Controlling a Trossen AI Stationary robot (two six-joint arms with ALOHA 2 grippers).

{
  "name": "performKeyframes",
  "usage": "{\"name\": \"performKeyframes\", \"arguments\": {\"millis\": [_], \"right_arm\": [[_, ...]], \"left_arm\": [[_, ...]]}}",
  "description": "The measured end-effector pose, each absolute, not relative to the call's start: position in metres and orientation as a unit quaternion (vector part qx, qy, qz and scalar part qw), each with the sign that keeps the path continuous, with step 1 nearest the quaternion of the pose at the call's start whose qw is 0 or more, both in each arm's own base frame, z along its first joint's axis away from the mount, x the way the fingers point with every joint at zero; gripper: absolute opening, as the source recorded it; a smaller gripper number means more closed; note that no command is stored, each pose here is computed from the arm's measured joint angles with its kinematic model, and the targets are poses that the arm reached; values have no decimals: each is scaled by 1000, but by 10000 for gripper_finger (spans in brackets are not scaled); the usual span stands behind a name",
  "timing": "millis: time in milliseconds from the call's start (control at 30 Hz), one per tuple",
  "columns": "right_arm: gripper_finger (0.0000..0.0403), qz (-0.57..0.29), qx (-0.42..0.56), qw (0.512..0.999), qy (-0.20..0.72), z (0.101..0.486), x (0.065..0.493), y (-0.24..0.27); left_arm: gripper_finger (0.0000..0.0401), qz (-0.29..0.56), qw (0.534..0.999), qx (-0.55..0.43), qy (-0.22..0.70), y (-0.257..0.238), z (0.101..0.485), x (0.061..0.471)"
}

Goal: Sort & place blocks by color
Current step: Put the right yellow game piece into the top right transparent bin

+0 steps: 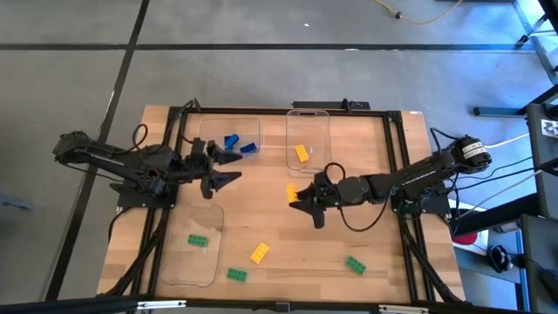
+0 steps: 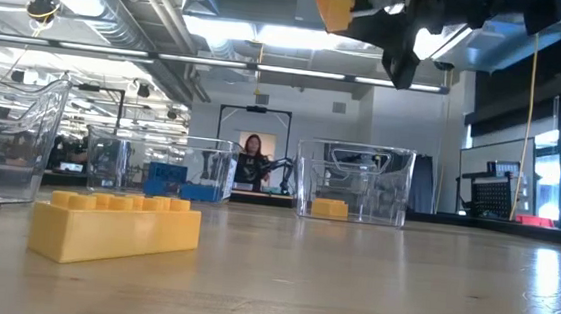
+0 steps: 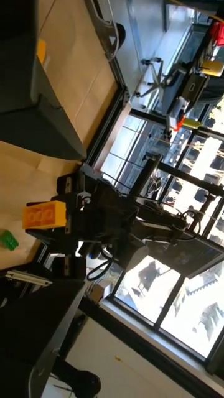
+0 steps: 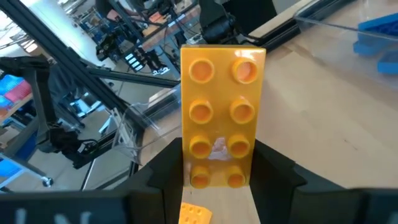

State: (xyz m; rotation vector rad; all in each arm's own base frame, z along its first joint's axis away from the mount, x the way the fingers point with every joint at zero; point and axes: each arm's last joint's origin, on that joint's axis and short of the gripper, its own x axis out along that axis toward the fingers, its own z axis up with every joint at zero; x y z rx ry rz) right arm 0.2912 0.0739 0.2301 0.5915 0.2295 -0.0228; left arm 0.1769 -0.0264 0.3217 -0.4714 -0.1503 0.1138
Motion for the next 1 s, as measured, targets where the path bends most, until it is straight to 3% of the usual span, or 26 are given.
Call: {"name": "performKeyframes", "arguments": {"millis": [233,533,833,1000], "right_arm": [[141,-53,289,953,73,235,292,71],[141,-47,284,956,53,239,292,72],[141,-57,196,969,141,267,310,79],[141,-61,182,972,135,273,325,77]], "left_arm": [[323,48,964,-250,-74,-27,322,177],[323,49,965,-245,-76,-27,322,177],[323,53,969,-237,-48,-29,313,188],[322,45,976,-211,-34,-32,306,199]]}}
